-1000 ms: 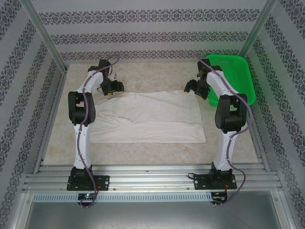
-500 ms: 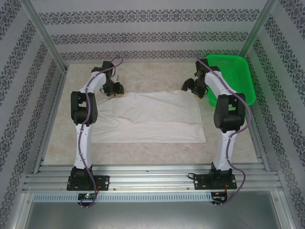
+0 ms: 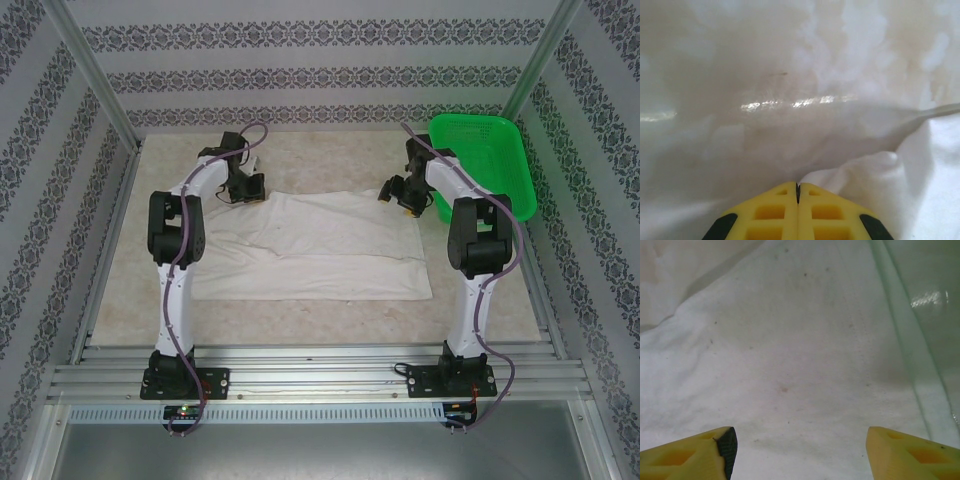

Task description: Fold and stack the t-shirts

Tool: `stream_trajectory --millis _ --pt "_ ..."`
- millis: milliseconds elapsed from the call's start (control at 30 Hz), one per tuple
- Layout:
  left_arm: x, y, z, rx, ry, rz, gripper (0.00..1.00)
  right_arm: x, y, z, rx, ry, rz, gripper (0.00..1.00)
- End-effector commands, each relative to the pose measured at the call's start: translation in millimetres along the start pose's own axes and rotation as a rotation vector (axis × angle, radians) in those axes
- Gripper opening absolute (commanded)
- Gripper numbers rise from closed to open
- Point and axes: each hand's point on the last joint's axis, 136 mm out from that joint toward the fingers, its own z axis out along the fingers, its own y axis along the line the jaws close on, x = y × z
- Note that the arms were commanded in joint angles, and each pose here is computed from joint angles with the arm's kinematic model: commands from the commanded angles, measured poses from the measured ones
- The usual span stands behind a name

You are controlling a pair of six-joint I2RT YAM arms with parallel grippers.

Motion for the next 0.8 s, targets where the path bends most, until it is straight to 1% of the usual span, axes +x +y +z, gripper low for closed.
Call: stream_trajectory --millis 0,167,300,433,567,667,767 --pt "-36 -17 -45 0.025 -0.174 0.025 0.00 3 11 -19 -0.033 -0.031 -0.013 0.69" --pt "-43 -21 -78 -0.009 -0.282 0.067 0.00 5 9 -18 -0.031 -0.029 -0.009 0.68" --pt "-32 -27 -100 -0.015 -0.353 0.099 0.00 4 7 -20 -0.031 -0.035 -0.005 0.68" --pt "-6 -35 -110 -0.014 -0.374 0.132 0.00 4 7 -18 -0.037 -0.032 0.006 0.67" --pt "28 -48 -109 -0.002 -0.358 0.154 0.00 5 7 -15 -0.041 -0.027 0.013 0.67" --pt "57 -61 -102 0.023 -0.337 0.162 0.00 6 5 -14 -0.032 -0.026 0.017 0.67" --pt "89 -73 -89 0.038 -0.288 0.172 0.00 7 1 -12 -0.014 -0.024 0.025 0.67"
